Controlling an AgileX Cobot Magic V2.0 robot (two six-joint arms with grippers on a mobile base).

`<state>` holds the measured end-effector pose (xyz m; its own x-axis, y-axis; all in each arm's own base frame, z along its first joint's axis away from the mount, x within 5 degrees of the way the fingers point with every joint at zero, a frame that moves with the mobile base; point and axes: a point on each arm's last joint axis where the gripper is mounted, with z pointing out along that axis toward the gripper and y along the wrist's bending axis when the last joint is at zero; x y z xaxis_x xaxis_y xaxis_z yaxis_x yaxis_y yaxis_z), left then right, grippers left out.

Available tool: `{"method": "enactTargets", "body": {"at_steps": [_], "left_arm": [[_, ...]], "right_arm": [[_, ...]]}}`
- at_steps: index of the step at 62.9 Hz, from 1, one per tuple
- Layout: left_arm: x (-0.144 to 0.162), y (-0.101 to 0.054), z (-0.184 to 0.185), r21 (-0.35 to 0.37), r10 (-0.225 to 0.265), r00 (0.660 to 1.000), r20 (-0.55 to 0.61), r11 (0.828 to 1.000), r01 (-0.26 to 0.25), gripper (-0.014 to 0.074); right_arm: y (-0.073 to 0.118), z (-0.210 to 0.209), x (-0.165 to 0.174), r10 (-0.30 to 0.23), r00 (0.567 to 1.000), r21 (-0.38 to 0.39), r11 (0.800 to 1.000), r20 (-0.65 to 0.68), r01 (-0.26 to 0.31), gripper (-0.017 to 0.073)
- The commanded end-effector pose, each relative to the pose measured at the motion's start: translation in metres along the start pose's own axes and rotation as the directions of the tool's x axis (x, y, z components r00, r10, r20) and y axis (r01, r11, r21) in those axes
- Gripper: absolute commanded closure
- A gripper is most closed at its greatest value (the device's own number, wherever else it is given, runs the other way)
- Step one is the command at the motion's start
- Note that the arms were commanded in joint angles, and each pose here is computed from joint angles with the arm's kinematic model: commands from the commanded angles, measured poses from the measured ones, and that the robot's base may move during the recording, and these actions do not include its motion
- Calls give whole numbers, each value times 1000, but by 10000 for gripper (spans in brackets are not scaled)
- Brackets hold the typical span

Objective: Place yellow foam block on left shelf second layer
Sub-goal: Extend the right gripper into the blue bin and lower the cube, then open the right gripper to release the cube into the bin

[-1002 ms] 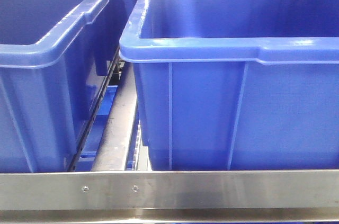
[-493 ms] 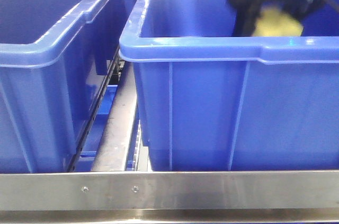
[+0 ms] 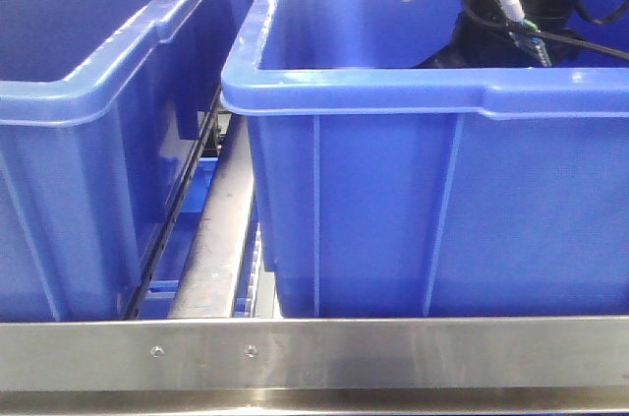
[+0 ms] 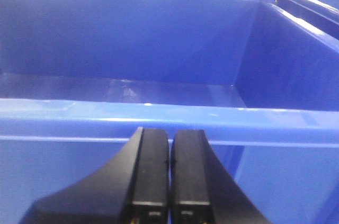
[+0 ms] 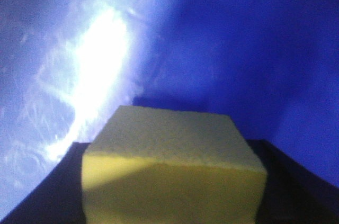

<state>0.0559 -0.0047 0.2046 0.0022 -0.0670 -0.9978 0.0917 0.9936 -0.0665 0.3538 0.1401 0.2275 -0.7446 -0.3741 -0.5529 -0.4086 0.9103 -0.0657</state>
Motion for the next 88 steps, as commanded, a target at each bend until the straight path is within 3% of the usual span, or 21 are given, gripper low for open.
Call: {"method": "enactTargets", "body": {"at_steps": [1, 24, 38, 44, 63, 73, 88], "left_arm": [[1, -1, 0, 20, -12, 997, 71, 1000, 11, 457], [1, -1, 0, 20, -12, 997, 71, 1000, 11, 457], [1, -1, 0, 20, -12, 997, 71, 1000, 11, 457], [1, -1, 0, 20, -12, 997, 71, 1000, 11, 457], [1, -1, 0, 20, -12, 997, 71, 1000, 11, 457], [1, -1, 0, 20, -12, 997, 71, 1000, 11, 457], [1, -1, 0, 20, -12, 997, 71, 1000, 11, 457]], "right_arm": [[-3, -25, -21, -17, 989, 17, 1000, 144, 15, -59], [-4, -68, -18, -16, 970, 23, 1000, 244, 10, -42], [-2, -110, 17, -20, 894, 26, 1000, 447, 10, -25], [0, -129, 39, -22, 845, 27, 1000, 534, 9, 55], [4, -183, 108, -27, 688, 35, 999, 725, 3, 537], [5, -201, 129, -28, 626, 39, 999, 779, -3, 526], [5, -212, 137, -28, 606, 41, 999, 795, -7, 526]]}}
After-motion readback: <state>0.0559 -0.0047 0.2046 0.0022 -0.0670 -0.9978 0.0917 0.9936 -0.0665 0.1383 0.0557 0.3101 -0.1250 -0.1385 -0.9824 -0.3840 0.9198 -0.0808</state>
